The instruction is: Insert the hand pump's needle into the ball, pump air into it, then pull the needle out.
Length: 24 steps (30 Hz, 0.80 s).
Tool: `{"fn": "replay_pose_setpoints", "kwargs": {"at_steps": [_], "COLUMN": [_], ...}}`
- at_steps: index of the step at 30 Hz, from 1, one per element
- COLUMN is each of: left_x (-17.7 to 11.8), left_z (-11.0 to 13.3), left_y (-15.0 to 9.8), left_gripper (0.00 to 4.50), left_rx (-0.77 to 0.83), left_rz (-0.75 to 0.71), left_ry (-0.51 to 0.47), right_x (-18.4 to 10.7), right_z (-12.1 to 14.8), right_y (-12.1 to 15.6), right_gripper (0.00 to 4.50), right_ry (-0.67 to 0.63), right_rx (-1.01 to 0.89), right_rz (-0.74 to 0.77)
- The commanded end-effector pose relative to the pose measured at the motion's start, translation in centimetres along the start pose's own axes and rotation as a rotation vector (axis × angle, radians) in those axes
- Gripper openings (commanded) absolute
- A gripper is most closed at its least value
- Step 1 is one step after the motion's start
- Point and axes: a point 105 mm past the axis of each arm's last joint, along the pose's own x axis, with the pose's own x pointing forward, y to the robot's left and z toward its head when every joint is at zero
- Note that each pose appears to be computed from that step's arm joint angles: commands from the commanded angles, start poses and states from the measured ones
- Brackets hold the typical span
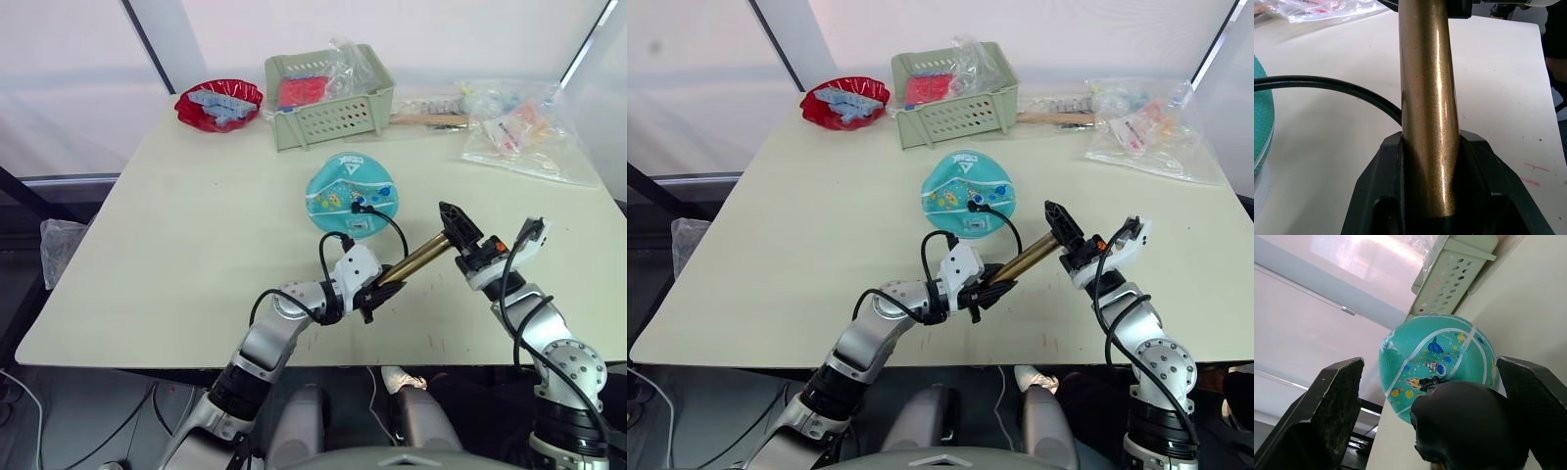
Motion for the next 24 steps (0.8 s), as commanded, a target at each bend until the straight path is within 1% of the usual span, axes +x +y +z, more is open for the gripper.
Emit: {"fn": "replay_pose_setpoints", "kwargs": {"at_steps": [1, 4, 5, 12, 14, 16, 17, 18, 19, 20, 24], "left_x": [-0.1, -0.1, -0.1, -0.2, -0.4, -0.5, -0.6, -0.7, -0.8, -0.9, -1.8], "left_z": [1.1, 1.1, 1.1, 0.8, 0.8, 0.7, 0.7, 0.7, 0.7, 0.7, 0.7], "left_y": [-0.3, -0.3, -0.3, -0.4, -0.3, -0.1, 0.0, 0.1, 0.3, 0.4, 0.3], "left_gripper": [0.99, 0.99, 0.99, 0.99, 2.01, 2.89, 3.43, 3.78, 4.37, 4.45, 4.45], "left_rx": [0.016, 0.016, 0.016, -0.021, -0.029, -0.029, -0.029, -0.029, -0.027, -0.025, -0.014], "left_rz": [-0.009, -0.009, -0.008, -0.019, -0.014, -0.012, -0.010, -0.008, -0.007, -0.006, -0.045], "left_ry": [-0.047, -0.046, -0.046, -0.042, -0.041, -0.039, -0.037, -0.036, -0.035, -0.034, -0.037], "right_x": [0.0, 0.0, 0.0, 0.1, 0.1, 0.1, 0.2, 0.3, 0.4, 0.6, 0.7], "right_z": [0.6, 0.6, 0.7, 0.5, 0.4, 0.4, 0.4, 0.4, 0.4, 0.5, 0.2], "right_y": [1.2, 1.2, 1.1, 1.0, 1.2, 1.3, 1.5, 1.6, 2.0, 2.4, 3.7], "right_gripper": [3.16, 2.06, 1.94, 1.94, 1.94, 1.94, 1.94, 1.94, 1.94, 1.94, 1.94], "right_ry": [-0.021, -0.021, -0.024, -0.018, -0.005, 0.003, 0.004, 0.006, 0.007, 0.007, 0.035], "right_rx": [-0.023, -0.027, -0.026, -0.047, -0.076, -0.104, -0.126, -0.152, -0.173, -0.189, -0.308], "right_rz": [0.052, 0.050, 0.048, 0.045, 0.050, 0.058, 0.060, 0.062, 0.076, 0.090, 0.142]}}
